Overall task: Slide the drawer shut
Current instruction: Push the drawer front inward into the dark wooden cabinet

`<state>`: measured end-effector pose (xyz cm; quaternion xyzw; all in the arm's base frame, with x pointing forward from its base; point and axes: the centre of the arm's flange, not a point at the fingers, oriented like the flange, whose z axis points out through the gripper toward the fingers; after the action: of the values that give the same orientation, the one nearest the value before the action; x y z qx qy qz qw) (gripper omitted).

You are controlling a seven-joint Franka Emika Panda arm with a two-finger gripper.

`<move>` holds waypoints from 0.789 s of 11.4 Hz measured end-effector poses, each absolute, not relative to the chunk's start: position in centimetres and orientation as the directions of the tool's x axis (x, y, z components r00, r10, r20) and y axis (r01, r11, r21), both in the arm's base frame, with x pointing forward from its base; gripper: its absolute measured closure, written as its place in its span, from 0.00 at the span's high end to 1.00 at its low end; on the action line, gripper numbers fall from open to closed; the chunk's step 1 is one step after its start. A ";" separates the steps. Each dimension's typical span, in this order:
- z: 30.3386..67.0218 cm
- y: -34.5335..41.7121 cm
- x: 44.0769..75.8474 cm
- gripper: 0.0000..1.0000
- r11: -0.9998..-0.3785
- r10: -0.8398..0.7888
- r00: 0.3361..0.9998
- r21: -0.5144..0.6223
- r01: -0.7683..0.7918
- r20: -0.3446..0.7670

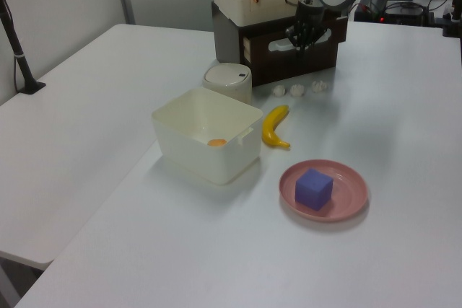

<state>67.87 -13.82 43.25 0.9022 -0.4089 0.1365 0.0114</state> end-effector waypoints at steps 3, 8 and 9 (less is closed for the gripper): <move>42.7 -17.0 68.8 0.01 -0.644 -0.742 0.577 -0.122 -0.755 0.342; 43.8 -15.8 69.0 0.01 -0.695 -0.693 0.625 -0.102 -0.712 0.359; 44.8 -13.5 68.6 0.03 -0.766 -0.620 0.717 -0.046 -0.642 0.319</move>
<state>68.59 -13.55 44.84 0.9259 -0.3406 0.1597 0.0342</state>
